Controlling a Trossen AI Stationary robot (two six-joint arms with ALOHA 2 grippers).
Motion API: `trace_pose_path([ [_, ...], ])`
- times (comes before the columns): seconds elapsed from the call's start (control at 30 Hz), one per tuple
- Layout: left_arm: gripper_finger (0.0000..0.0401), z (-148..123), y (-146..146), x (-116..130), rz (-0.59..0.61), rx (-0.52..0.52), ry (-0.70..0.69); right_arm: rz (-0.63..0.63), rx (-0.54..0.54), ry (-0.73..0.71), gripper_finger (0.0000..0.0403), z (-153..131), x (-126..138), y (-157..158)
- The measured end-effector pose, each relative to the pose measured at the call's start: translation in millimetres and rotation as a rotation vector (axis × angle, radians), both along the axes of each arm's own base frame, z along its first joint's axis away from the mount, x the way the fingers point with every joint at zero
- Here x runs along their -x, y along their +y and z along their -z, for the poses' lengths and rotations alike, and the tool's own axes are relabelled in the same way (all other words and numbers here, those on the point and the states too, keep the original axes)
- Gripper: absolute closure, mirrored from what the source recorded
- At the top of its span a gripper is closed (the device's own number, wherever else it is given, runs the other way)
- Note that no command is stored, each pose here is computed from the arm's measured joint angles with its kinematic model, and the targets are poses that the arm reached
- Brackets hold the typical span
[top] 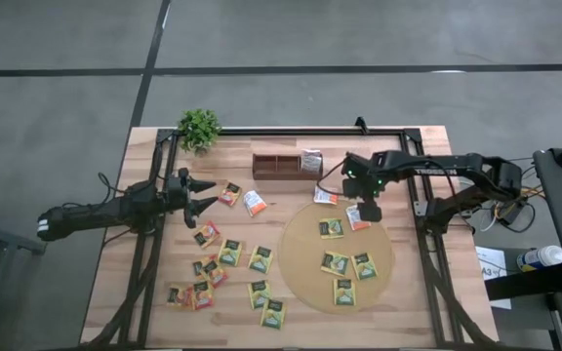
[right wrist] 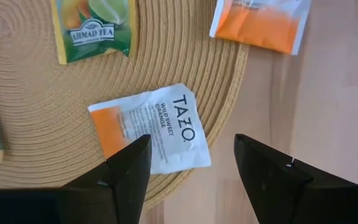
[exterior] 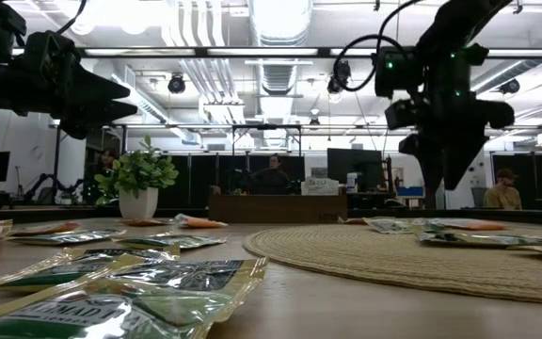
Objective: Pick & Place Tea
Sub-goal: Put the white tea bag into the right section of the wooden organizer
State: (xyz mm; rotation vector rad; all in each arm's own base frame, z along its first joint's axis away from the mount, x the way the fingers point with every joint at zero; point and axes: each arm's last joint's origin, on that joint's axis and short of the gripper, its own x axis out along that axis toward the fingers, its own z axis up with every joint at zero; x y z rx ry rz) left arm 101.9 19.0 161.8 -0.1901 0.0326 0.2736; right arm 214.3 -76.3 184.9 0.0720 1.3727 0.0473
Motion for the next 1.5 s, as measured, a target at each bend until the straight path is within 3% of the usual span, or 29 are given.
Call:
trace_pose_path([
  [0.47,0.0168,0,0,0,0.0,0.0,0.0,-0.052,-0.014,-0.014,0.0177,18,-7,0],
  [1.0,0.0168,0,0,0,0.0,0.0,0.0,-0.057,-0.078,0.102,0.0182,48,-16,-1],
  [1.17,0.0168,0,0,0,0.0,0.0,0.0,-0.046,-0.067,0.122,0.0225,51,-18,-2],
  [1.5,0.0168,0,0,0,0.0,0.0,0.0,-0.083,-0.044,0.09,0.0376,42,-21,-3],
])
